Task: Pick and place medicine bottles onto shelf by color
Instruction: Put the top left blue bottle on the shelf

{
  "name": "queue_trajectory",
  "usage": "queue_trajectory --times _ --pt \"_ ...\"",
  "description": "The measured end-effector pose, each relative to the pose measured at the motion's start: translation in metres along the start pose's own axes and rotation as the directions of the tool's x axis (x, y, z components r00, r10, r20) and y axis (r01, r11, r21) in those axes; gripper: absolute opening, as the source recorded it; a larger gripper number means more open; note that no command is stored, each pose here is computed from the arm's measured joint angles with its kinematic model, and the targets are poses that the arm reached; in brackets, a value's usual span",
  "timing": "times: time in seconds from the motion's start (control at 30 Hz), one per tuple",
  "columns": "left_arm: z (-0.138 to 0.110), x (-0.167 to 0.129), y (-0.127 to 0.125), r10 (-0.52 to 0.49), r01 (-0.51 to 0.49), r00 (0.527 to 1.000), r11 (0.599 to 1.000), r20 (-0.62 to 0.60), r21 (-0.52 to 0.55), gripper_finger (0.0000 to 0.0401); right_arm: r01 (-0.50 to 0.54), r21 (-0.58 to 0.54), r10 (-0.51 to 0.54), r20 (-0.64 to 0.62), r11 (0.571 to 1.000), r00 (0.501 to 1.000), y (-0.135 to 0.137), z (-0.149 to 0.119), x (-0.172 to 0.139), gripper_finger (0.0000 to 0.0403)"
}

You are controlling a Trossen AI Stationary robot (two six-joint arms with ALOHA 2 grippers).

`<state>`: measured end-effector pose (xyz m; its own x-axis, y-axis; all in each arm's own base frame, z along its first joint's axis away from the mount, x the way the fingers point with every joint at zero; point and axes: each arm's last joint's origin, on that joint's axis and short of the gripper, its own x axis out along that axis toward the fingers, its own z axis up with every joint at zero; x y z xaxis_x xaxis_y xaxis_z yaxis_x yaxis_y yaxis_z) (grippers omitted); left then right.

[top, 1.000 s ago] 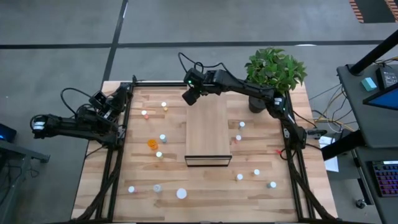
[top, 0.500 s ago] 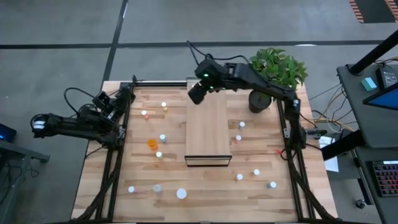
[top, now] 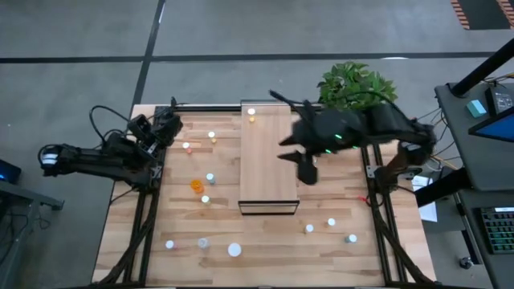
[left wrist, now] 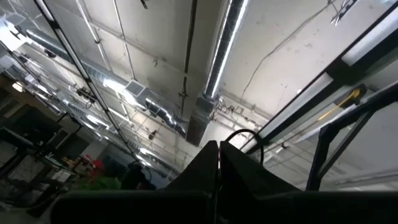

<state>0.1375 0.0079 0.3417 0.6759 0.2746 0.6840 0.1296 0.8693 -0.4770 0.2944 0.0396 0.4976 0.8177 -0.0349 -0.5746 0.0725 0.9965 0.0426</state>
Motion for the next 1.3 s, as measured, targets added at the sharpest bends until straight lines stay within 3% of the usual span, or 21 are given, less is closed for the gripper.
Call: queue_trajectory --times 0.17,0.37,0.57,0.67,0.77,0.9,1.0,1.17,1.3 --pt "0.002 0.018 -0.008 -0.012 0.014 0.995 1.000 -0.096 0.022 0.0000 0.021 -0.036 -0.021 0.006 0.999 1.000 0.019 -0.025 -0.022 0.0137" --pt "0.002 0.037 -0.017 -0.027 0.038 0.968 0.999 -0.248 0.039 0.0000 -0.036 -0.013 0.036 0.043 0.999 0.998 0.035 -0.062 -0.025 0.0115" --pt "-0.002 0.046 -0.021 -0.002 0.011 0.890 1.000 -0.456 0.017 0.0000 -0.092 0.020 0.088 0.141 0.996 0.986 0.041 -0.100 -0.029 0.0088" --pt "-0.003 0.045 -0.022 0.060 -0.062 0.802 0.998 -0.595 0.016 0.0000 -0.087 0.048 0.076 0.191 0.995 0.979 0.040 -0.121 -0.034 0.0076" --pt "-0.008 0.039 -0.020 0.135 -0.150 0.656 0.988 -0.743 0.047 0.0000 -0.054 0.068 0.037 0.231 0.996 0.972 0.038 -0.142 -0.038 0.0064" --pt "-0.018 0.033 -0.017 0.217 -0.218 0.475 0.968 -0.853 0.124 0.0000 -0.023 0.081 -0.002 0.295 0.996 0.956 0.036 -0.167 -0.041 0.0052" --pt "-0.029 0.033 -0.015 0.232 -0.181 0.397 0.968 -0.888 0.172 0.0000 -0.022 0.091 -0.009 0.328 0.996 0.944 0.031 -0.185 -0.040 0.0044" --pt "-0.045 0.035 -0.010 0.246 -0.105 0.337 0.969 -0.909 0.223 0.0000 -0.025 0.083 -0.011 0.403 0.996 0.915 0.019 -0.212 -0.036 0.0031" --pt "-0.056 0.033 -0.005 0.276 -0.095 0.267 0.961 -0.923 0.260 0.0000 0.005 0.088 -0.049 0.507 0.996 0.860 0.006 -0.229 -0.037 0.0021"
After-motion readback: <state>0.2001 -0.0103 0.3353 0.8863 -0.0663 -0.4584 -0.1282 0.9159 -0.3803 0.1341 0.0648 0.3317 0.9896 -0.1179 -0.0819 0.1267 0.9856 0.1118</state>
